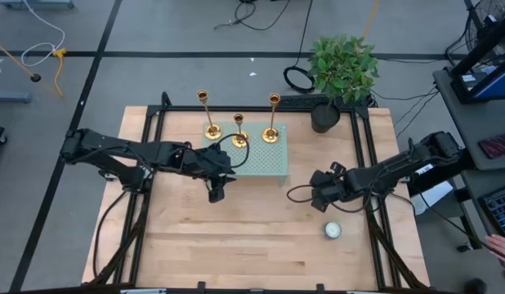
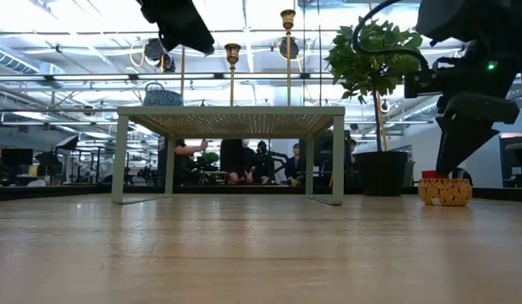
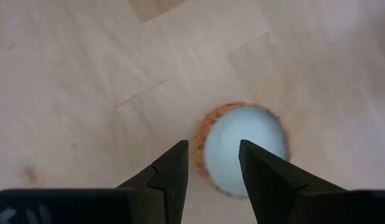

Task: Pick & Place candle stick holders
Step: Put the orange scented candle on top of the shelf

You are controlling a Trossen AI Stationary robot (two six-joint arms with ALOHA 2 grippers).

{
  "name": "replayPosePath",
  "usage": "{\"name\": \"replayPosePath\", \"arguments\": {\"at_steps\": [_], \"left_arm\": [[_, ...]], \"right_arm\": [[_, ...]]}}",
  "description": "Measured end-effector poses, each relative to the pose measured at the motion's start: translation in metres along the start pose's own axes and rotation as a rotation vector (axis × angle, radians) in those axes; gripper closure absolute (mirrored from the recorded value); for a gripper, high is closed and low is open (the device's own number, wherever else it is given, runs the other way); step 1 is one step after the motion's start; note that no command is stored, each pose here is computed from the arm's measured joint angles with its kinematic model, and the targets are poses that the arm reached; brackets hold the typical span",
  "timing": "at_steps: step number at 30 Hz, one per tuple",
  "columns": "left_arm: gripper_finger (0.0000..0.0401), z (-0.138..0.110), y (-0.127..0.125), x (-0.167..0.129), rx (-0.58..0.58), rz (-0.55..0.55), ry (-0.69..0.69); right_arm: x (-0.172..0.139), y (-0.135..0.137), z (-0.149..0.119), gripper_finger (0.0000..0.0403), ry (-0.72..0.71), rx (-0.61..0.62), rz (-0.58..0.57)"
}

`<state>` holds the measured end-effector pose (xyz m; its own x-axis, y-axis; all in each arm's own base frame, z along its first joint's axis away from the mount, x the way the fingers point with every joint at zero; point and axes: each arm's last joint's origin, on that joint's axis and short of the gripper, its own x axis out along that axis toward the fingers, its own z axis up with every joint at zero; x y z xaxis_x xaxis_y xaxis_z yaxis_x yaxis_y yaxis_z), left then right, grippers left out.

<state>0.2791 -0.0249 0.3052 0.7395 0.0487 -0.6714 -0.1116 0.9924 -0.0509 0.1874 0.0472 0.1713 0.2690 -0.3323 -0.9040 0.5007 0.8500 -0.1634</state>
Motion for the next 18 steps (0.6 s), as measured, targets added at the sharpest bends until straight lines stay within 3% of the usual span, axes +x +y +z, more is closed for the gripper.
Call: {"name": "replayPosePath", "arguments": {"at_steps": [11, 18], "left_arm": [[0.0297, 0.0, 0.0, 0.0, -0.001, 0.0, -0.001], [0.0297, 0.0, 0.0, 0.0, -0.001, 0.0, -0.001]], "right_arm": [[0.019, -0.007, -0.013, 0.0273, 0.008, 0.026, -0.02], [0.02, -0.007, -0.014, 0.0339, 0.006, 0.01, -0.022]]}}
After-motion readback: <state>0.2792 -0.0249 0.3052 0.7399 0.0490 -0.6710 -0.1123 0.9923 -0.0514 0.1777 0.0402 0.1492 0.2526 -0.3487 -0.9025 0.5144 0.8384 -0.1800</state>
